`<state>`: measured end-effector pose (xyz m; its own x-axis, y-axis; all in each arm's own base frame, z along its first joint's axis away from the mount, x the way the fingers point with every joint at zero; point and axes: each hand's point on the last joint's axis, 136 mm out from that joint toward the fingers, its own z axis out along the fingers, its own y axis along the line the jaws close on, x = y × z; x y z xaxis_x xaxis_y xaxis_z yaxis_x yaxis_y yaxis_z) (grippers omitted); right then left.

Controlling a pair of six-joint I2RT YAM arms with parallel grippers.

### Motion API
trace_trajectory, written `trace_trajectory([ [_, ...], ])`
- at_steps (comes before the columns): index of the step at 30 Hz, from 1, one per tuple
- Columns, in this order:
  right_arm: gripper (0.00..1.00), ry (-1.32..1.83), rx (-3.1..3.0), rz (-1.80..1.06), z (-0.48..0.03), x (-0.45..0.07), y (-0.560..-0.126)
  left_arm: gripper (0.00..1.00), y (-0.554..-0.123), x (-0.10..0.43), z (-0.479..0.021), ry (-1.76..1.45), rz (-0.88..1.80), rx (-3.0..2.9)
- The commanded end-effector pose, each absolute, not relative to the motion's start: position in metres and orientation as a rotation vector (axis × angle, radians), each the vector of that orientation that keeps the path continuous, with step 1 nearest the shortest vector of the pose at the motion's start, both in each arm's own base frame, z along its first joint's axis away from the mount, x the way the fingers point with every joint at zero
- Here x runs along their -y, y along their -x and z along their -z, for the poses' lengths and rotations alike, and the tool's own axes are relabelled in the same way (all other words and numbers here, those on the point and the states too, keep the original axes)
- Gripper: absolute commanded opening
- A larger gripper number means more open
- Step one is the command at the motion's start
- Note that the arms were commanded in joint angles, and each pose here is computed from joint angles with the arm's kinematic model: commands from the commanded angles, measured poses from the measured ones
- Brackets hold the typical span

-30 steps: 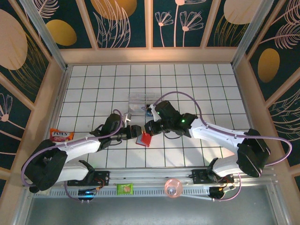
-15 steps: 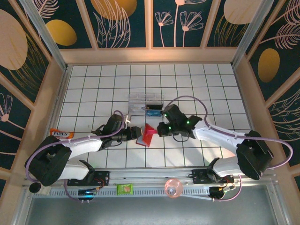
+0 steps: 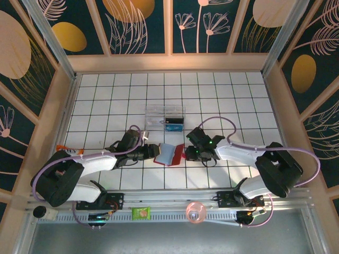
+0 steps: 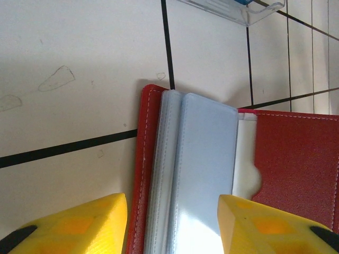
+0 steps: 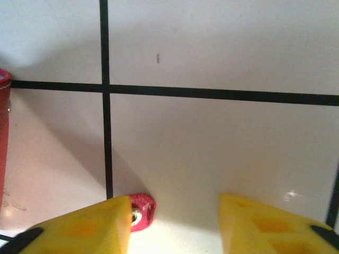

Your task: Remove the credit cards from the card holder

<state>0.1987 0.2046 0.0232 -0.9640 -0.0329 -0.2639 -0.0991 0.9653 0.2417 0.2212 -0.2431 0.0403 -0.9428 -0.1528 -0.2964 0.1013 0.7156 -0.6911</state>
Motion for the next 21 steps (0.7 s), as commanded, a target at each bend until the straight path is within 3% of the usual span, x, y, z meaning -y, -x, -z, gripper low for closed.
trace_trajectory([
  [1, 0.51, 0.011, -2.792, -0.296, -0.043, -0.187, -0.211, 0.50, -0.225, 0.251, -0.050, -0.005, 1.106, -2.573],
  [8, 0.57, -0.017, -2.564, -0.386, -0.123, -0.187, -0.238, 0.49, -0.231, 0.260, -0.060, -0.049, 1.128, -2.552],
  [12, 0.51, 0.118, -2.457, -0.601, -0.163, -0.225, -0.242, 0.48, -0.231, 0.264, -0.064, -0.066, 1.151, -2.541],
  [21, 0.51, 0.291, -2.567, -0.855, -0.150, -0.288, -0.222, 0.43, -0.229, 0.278, -0.074, -0.143, 1.105, -2.546],
])
